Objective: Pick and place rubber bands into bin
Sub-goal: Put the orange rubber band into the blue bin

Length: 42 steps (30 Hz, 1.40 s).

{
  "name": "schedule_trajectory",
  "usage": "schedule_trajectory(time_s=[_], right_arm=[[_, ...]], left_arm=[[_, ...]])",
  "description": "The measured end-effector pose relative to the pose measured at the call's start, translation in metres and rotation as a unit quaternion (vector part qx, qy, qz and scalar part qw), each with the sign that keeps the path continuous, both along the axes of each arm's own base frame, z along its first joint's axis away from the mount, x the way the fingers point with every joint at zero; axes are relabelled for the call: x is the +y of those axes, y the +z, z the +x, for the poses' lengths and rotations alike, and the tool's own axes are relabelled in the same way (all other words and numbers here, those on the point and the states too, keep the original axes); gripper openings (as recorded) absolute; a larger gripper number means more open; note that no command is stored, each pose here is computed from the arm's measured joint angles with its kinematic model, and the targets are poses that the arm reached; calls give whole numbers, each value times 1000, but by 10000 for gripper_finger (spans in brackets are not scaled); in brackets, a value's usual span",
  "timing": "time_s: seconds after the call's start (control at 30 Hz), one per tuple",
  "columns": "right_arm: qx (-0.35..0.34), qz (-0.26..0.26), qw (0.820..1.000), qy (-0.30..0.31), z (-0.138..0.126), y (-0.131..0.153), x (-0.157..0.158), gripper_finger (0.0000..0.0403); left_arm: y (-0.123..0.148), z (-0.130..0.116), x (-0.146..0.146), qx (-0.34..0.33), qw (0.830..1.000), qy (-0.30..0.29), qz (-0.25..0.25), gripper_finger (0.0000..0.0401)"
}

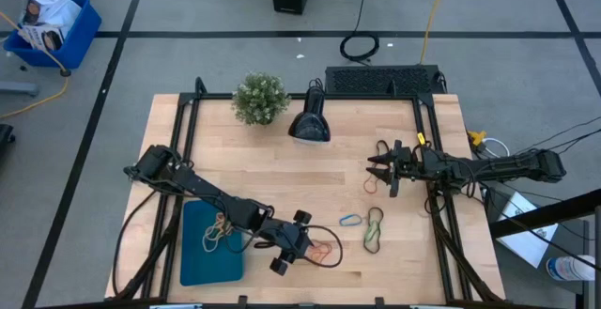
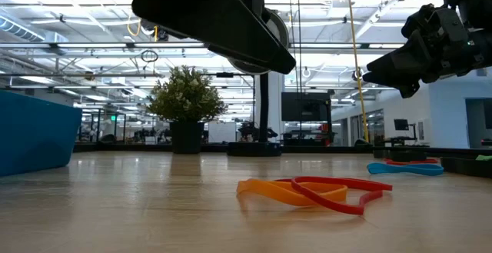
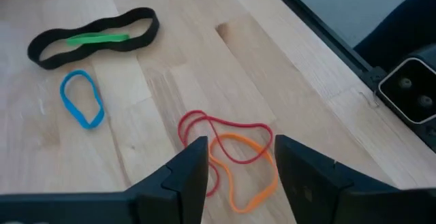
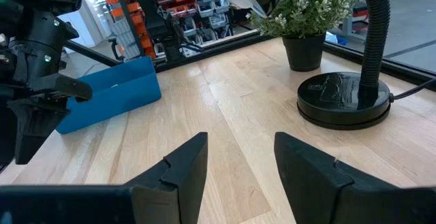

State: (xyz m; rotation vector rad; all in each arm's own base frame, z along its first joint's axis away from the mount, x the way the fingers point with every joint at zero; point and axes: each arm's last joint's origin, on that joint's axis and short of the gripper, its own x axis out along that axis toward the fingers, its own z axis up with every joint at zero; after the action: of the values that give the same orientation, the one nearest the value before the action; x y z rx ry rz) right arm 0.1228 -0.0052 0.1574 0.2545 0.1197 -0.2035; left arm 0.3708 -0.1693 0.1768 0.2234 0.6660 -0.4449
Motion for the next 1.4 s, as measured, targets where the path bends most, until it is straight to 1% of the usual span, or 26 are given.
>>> schedule_trajectory(time_s=[0.17, 0.3, 0.53, 0.63, 0.83, 1.03, 1.17, 1.3, 1.4], right_arm=[[2, 3, 1000, 0, 0, -1, 0, 164], [3, 3, 1000, 0, 0, -1, 0, 164], [3, 3, 1000, 0, 0, -1, 0, 164], [3, 3, 1000, 0, 0, -1, 0, 164], [4, 3, 1000, 0, 0, -1, 0, 164], [8, 3, 1000, 0, 0, -2, 0, 164], [8, 3, 1000, 0, 0, -2, 0, 164], [8, 3, 1000, 0, 0, -2, 0, 164], [11, 3, 1000, 0, 0, -2, 0, 164]], left_arm=[[-1, -1, 0, 8, 1000, 0, 2, 164], [-2, -4, -3, 14, 1000, -7, 9, 168], [-1, -4, -8, -7, 999, -26, 23, 170], [-10, -2, -9, -1, 999, -24, 23, 165], [-41, 5, -12, 22, 999, -15, 21, 159], [-42, 5, -13, 32, 999, -18, -2, 157], [-43, 3, -15, 40, 999, -22, 1, 156], [-51, 3, -15, 56, 998, -13, -1, 158], [-54, 5, -16, 49, 999, -10, -2, 159]])
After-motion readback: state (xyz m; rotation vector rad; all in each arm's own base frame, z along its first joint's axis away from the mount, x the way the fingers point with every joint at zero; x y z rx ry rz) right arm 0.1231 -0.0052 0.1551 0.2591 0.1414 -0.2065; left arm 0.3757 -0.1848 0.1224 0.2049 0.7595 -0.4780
